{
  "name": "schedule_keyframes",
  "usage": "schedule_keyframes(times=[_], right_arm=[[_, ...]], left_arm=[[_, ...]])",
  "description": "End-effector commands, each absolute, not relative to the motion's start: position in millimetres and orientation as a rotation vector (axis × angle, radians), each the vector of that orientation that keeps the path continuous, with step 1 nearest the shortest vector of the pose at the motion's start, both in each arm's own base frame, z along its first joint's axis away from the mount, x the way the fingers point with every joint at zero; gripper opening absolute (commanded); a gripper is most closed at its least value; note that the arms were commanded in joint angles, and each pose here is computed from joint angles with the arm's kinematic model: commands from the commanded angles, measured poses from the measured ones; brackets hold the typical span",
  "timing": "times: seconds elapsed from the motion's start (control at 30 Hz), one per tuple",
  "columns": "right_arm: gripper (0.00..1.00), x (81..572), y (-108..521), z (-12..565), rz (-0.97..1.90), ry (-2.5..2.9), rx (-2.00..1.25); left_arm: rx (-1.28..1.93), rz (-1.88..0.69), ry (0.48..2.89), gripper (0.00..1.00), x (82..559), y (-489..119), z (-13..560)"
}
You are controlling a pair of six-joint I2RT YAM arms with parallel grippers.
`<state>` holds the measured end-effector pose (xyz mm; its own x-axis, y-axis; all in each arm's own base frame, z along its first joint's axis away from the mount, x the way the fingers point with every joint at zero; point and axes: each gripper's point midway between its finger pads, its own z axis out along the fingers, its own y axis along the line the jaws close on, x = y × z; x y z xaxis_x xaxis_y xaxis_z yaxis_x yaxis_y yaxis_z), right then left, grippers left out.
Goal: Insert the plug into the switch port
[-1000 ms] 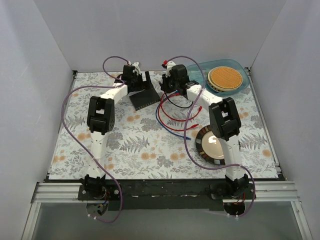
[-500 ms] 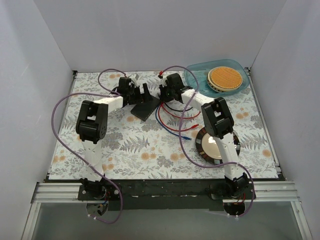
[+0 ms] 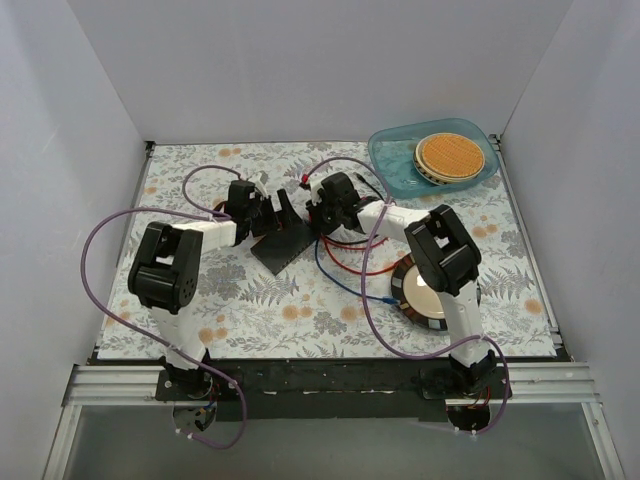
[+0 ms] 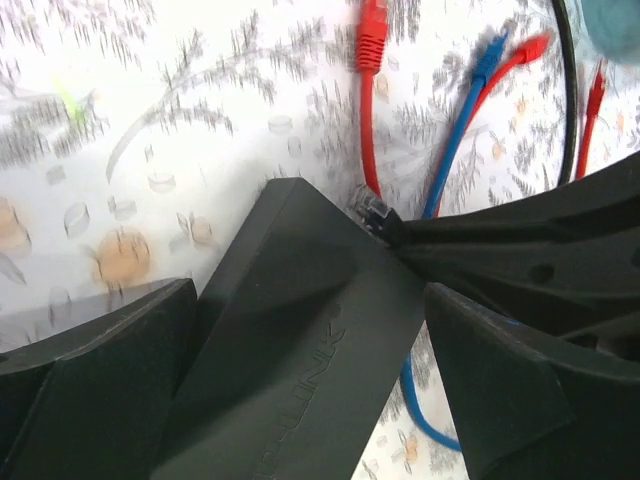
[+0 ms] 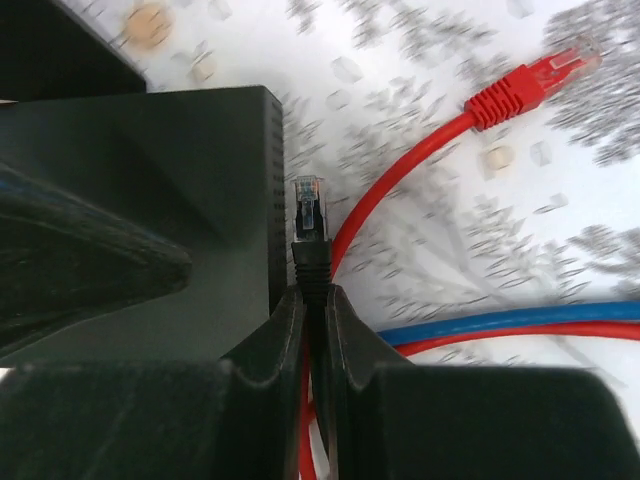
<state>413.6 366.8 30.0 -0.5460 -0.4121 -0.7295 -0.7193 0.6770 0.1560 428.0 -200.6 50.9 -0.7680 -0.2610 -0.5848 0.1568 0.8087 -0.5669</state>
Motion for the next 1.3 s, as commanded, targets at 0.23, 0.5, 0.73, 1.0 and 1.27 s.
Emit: schedule_keyframes(times=[0.23, 0.5, 0.73, 1.0, 1.27], right_arm=[[0.01, 405.5, 357.3, 85.2, 0.468, 2.14, -0.836], [0.01, 389.7, 343.1, 159.4, 0.499, 2.022, -0.76], [0.01, 332.1, 326.7, 143.0, 0.511, 2.064, -0.892], [0.01, 266.9, 337.8, 109.2, 0.587, 2.131, -0.983], [0.01, 225.0, 351.2, 79.6, 0.66, 2.193, -1.027]], left_arm=[[-0.23, -0.728, 2.329, 0.98, 362.5, -180.6, 71.9], [-0.289, -0.625, 2.342, 0.98, 356.2, -163.6, 64.9], [-0.309, -0.565, 2.37, 0.98, 353.1, -155.4, 53.9], [-0.301, -0.552, 2.382, 0.98, 350.8, -153.4, 47.2], [-0.315, -0.531, 2.394, 0.98, 347.1, -149.9, 40.4]])
